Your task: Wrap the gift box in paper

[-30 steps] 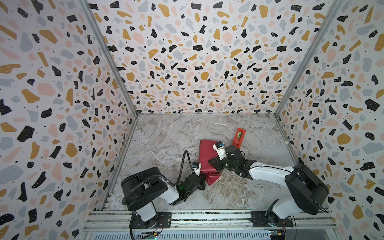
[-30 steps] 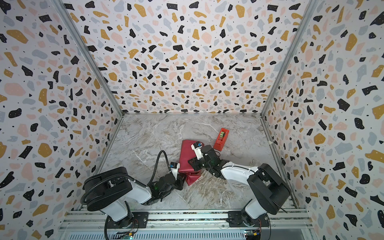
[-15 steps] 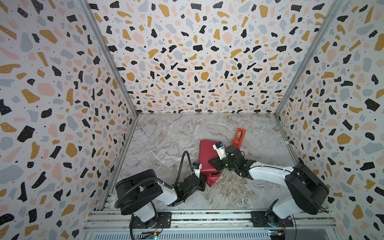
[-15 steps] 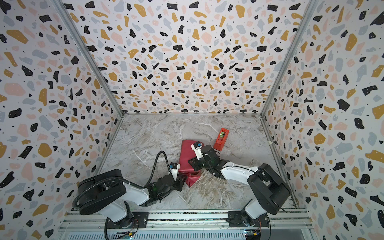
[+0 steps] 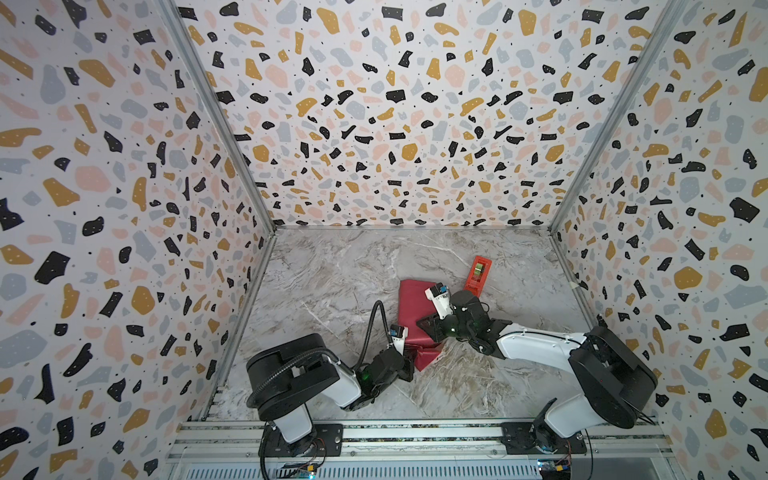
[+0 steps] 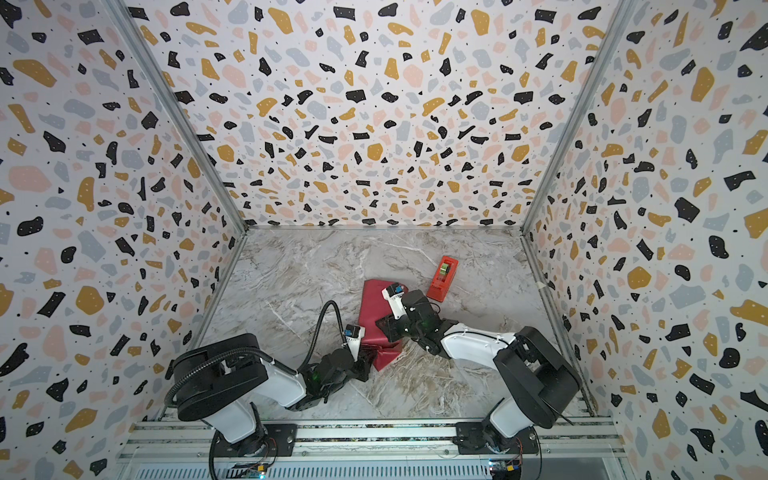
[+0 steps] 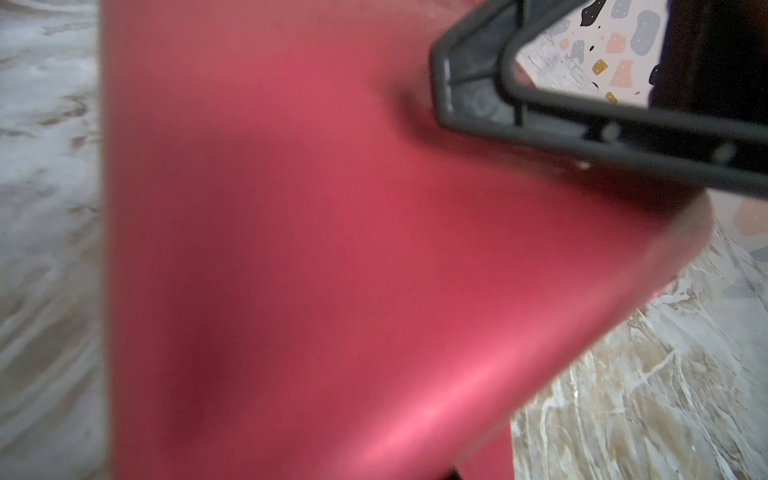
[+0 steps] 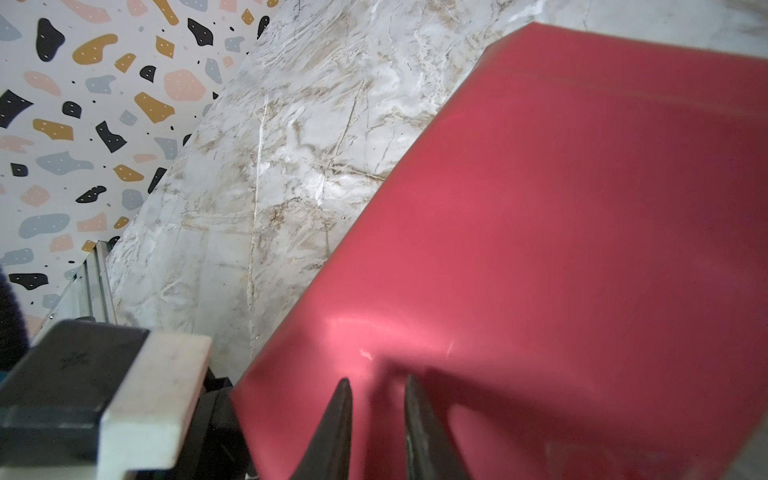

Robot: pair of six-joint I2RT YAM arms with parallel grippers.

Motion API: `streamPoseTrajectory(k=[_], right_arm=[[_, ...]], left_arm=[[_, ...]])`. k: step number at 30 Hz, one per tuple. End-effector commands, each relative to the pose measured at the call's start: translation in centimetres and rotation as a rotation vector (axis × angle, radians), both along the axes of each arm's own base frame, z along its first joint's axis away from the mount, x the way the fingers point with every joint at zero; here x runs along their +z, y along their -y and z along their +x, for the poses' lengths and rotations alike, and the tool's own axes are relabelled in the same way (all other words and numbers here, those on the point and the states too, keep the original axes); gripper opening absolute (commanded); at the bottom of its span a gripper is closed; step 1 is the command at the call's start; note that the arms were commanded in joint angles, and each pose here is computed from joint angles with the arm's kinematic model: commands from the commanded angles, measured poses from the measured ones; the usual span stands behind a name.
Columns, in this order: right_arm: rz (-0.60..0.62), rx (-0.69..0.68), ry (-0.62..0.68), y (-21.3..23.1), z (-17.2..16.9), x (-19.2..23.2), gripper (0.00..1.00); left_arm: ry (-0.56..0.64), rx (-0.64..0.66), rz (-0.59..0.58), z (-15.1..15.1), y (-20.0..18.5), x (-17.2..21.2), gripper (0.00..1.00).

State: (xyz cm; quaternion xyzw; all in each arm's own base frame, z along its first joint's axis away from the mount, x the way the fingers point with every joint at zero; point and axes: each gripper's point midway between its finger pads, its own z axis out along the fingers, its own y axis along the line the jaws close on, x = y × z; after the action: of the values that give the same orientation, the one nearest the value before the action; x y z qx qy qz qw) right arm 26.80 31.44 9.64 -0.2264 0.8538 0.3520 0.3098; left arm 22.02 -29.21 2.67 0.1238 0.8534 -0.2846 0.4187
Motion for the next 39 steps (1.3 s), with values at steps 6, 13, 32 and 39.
streamPoseTrajectory(k=[6,13,32,39], right_arm=[[-0.205,0.010,-0.244,3.4,-4.6,-7.6,0.24],[-0.207,0.013,-0.244,3.3,-4.6,-7.6,0.24],[-0.201,0.016,-0.254,3.2,-4.7,-7.9,0.23],[-0.198,0.014,-0.257,3.1,-4.6,-8.0,0.23]], left_arm=[[0.037,0.017,-0.038,0.8,0.9,0.9,0.29],[0.064,0.009,-0.045,0.3,-0.1,2.2,0.31],[0.042,-0.046,0.052,-1.3,-0.8,-0.8,0.16],[0.048,-0.055,0.056,-1.9,-0.7,-0.7,0.15]])
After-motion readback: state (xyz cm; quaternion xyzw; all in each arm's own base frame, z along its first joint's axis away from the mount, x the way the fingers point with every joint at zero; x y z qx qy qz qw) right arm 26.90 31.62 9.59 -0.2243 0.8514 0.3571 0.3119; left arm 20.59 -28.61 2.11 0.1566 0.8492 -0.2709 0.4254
